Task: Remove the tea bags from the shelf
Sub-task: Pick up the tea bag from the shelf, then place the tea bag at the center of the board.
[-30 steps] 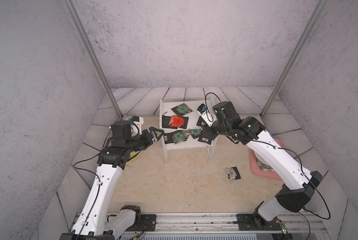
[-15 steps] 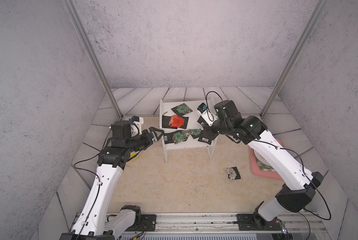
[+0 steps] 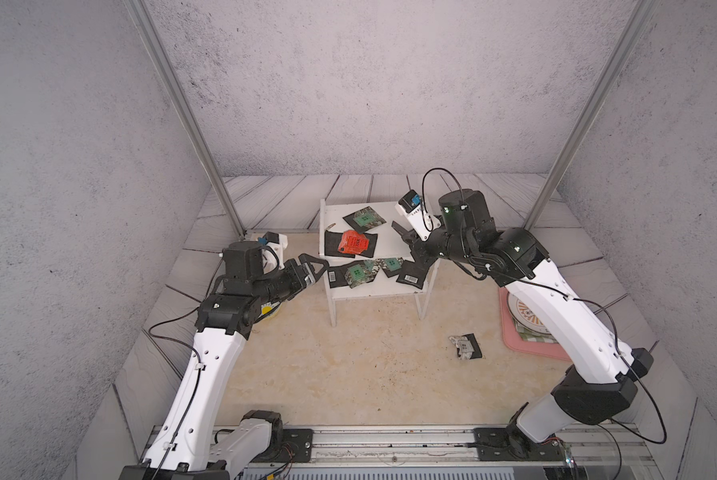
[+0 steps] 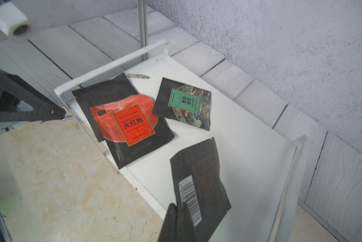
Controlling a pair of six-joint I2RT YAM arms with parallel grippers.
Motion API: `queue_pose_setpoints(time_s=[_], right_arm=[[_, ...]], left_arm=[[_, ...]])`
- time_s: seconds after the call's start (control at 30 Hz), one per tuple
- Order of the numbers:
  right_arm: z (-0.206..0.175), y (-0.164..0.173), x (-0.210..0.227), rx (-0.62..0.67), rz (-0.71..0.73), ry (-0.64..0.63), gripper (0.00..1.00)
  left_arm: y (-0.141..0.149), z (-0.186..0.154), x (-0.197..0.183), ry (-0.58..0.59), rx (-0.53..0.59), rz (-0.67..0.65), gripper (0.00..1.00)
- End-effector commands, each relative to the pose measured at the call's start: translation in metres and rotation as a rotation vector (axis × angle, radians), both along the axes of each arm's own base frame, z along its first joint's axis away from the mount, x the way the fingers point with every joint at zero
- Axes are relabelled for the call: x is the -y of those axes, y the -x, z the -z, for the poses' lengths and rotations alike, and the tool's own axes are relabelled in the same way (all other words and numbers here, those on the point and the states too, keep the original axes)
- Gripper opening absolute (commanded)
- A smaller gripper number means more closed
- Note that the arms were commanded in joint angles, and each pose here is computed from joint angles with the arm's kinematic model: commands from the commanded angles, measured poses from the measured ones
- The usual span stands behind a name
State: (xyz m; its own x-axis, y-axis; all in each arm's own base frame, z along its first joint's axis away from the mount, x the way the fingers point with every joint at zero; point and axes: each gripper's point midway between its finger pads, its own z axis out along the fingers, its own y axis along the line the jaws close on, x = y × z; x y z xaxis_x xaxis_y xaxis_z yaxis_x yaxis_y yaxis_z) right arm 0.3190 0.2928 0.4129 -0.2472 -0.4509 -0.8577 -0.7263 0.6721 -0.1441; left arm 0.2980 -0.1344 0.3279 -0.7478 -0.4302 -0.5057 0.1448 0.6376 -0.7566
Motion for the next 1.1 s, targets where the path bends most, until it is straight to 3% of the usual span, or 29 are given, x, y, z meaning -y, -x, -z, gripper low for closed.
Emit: queue_pose_setpoints(time_s=[0.0,0.6,0.8,1.07], right_arm=[[-0.04,0.014,0.005,0.061,-0.011,-0.109,0.0],[-0.09,0.053,0.048,0.117,0.051,-0.28,0.0],[-0.079,0.074,0.067,0.07,0.077,-0.31,0.0],[-0.03,0.094,0.104,-0.038,0.199,-0.288,0.0]], left_arm=[[-0.002,-0.008,0.003,0.004,0.033,0.014,0.81],[0.004,-0.016,0.001,-0.027,0.061,0.022,0.81],[0.013,-0.013,0.002,-0.054,0.081,0.058,0.84],[0.03,0.001,0.004,-0.082,0.083,0.102,0.86]])
